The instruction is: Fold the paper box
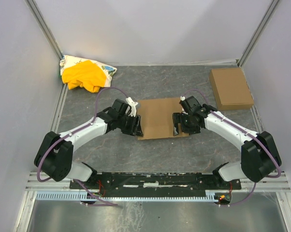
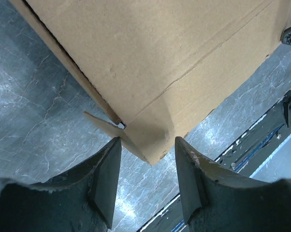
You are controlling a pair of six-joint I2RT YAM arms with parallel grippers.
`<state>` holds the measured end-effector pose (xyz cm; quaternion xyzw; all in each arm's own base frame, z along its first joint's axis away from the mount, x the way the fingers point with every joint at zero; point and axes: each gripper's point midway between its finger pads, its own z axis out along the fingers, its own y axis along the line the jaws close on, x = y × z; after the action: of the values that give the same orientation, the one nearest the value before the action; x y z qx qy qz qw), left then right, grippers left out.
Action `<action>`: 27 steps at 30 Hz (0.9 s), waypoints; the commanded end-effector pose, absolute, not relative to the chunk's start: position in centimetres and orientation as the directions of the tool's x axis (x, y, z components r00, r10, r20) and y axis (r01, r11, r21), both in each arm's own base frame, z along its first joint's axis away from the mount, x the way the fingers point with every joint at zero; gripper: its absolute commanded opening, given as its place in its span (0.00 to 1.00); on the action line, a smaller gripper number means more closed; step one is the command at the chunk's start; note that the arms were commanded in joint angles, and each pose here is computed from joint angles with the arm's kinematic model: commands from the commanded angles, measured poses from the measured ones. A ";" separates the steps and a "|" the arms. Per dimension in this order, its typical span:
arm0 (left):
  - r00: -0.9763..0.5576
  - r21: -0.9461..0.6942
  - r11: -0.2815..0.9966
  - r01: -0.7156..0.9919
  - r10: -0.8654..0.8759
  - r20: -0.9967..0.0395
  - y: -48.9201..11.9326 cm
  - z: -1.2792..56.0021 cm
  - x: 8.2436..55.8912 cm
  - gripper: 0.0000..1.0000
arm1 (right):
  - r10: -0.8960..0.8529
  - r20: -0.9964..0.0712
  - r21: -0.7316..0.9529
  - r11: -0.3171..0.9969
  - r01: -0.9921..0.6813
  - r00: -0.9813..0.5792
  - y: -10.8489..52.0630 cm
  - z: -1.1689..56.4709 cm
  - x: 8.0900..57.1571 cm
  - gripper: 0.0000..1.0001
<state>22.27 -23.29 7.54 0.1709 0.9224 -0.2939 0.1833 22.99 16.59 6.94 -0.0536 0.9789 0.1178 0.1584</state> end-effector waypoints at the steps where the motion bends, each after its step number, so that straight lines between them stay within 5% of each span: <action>1: -0.865 -0.527 0.735 0.426 0.160 -0.476 -25.2 9.7 24.0 0.56 | -0.055 -0.360 0.257 0.954 -0.155 -0.931 17.8 7.7 23.9 0.88; 27: -0.883 -0.602 0.652 0.462 0.275 -0.380 -26.5 11.3 22.1 0.48 | -0.062 -0.350 0.277 0.946 -0.166 -0.935 18.2 8.5 23.8 0.87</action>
<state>22.32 -24.20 8.81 0.1733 0.9271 -0.3018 0.1389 22.80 16.71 6.96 -0.0501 0.9793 0.1223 0.1534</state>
